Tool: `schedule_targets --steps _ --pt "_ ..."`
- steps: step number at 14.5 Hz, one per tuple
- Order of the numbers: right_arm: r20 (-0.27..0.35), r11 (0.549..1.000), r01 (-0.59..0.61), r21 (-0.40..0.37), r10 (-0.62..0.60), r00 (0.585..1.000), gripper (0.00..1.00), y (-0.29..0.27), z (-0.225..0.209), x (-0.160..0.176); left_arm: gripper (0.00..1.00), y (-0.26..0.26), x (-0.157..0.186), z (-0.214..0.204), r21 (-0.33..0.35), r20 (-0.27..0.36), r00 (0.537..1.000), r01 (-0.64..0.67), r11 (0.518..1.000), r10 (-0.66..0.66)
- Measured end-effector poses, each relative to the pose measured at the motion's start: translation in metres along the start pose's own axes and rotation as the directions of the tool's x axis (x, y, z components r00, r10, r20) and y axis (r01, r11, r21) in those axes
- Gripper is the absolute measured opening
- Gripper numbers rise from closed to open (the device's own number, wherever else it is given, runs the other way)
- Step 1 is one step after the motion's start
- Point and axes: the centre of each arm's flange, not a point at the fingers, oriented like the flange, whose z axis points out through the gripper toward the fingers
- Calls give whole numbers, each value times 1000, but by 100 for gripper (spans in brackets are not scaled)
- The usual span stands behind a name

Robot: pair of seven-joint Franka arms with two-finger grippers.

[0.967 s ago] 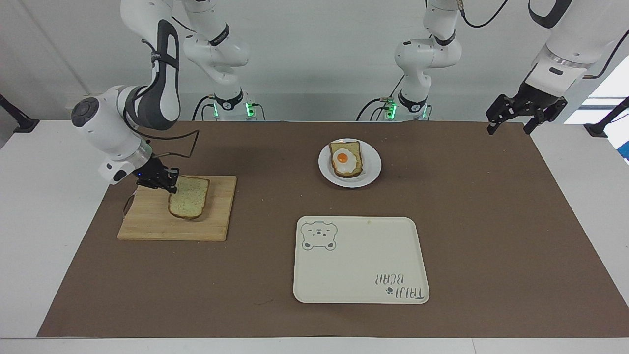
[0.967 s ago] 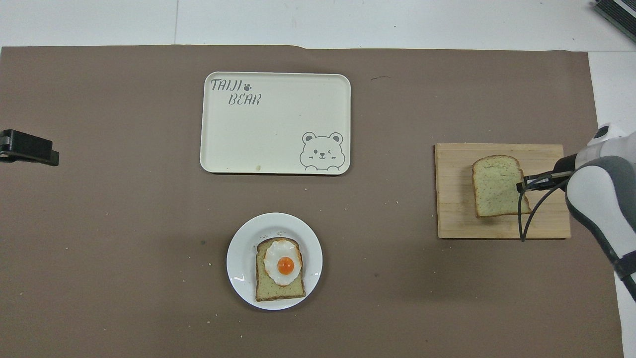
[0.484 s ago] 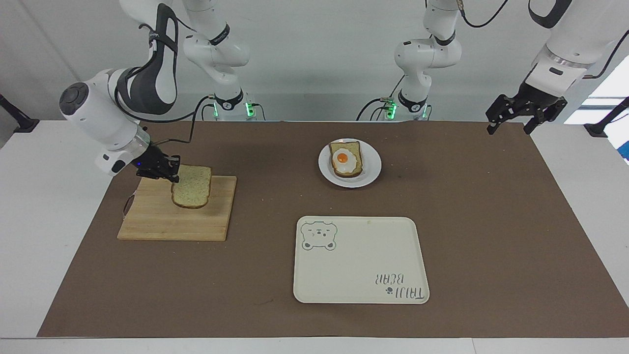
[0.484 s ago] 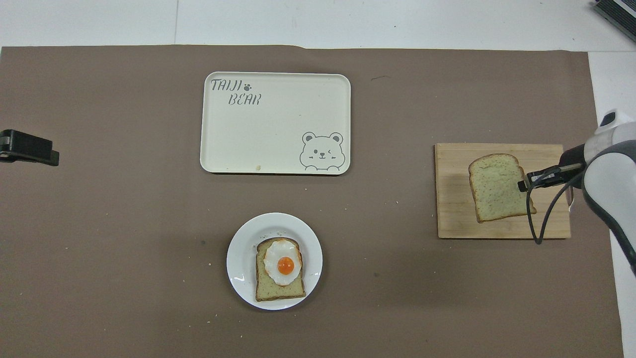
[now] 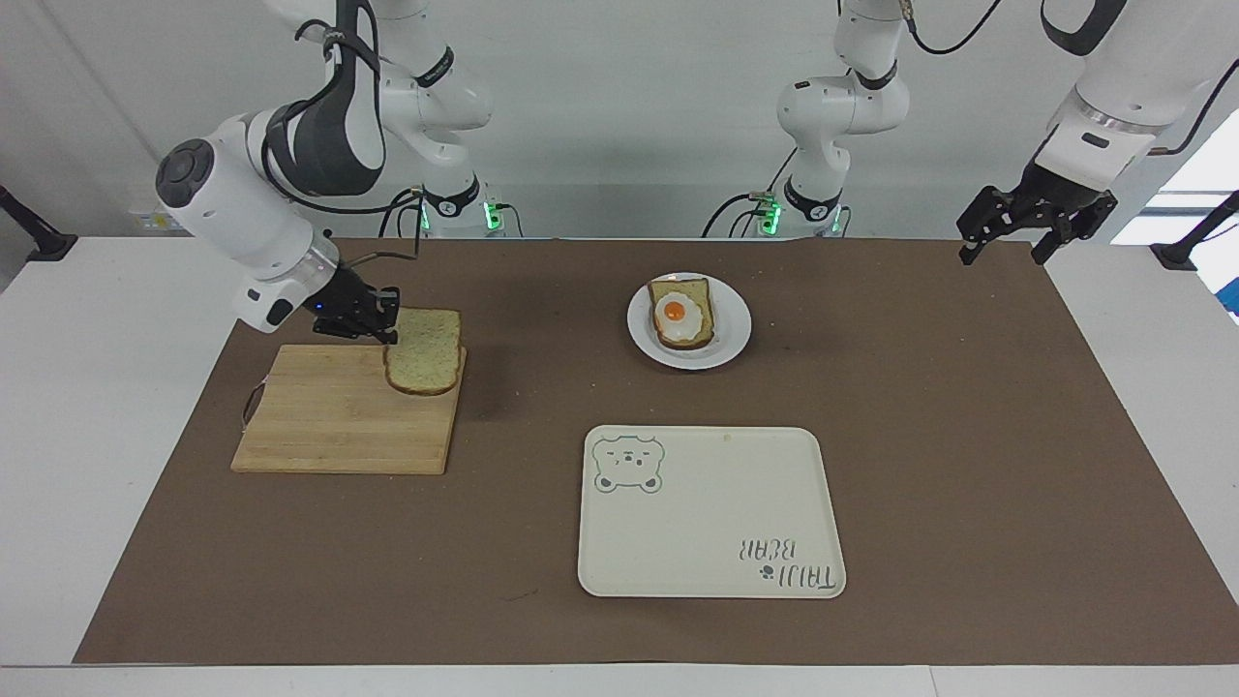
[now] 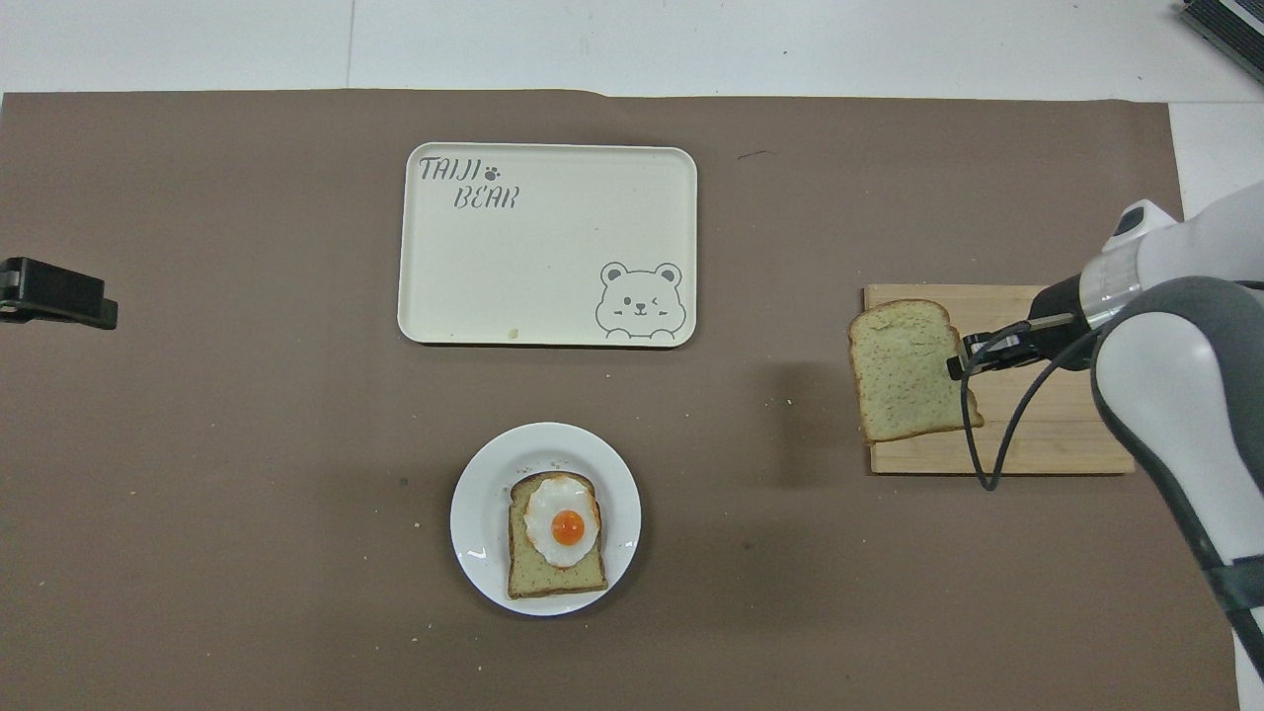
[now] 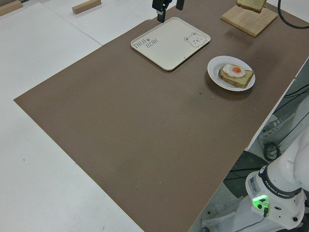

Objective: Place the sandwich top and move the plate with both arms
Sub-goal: 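Lift the bread slice with the right gripper toward the white plate, then lower the bread slice onto the fried egg and open the right gripper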

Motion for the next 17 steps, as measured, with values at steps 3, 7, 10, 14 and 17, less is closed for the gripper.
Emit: schedule_targets --steps 3,7,10,14,17 --pt "19 999 -32 26 32 999 4 -50 13 3 100 0 0 0 0 0 1000 0 1000 0" --pt "45 999 -27 32 25 999 4 -101 29 1 100 0 0 0 0 0 1000 0 1000 0" --pt "48 999 -35 20 34 998 4 -145 44 -2 100 0 0 0 0 0 1000 0 1000 0" --pt "53 995 -84 44 82 995 4 -207 74 -14 100 0 0 0 0 0 1000 0 1000 0" --pt "37 991 -121 60 119 992 4 -254 101 -25 100 0 0 0 0 0 1000 0 1000 0"
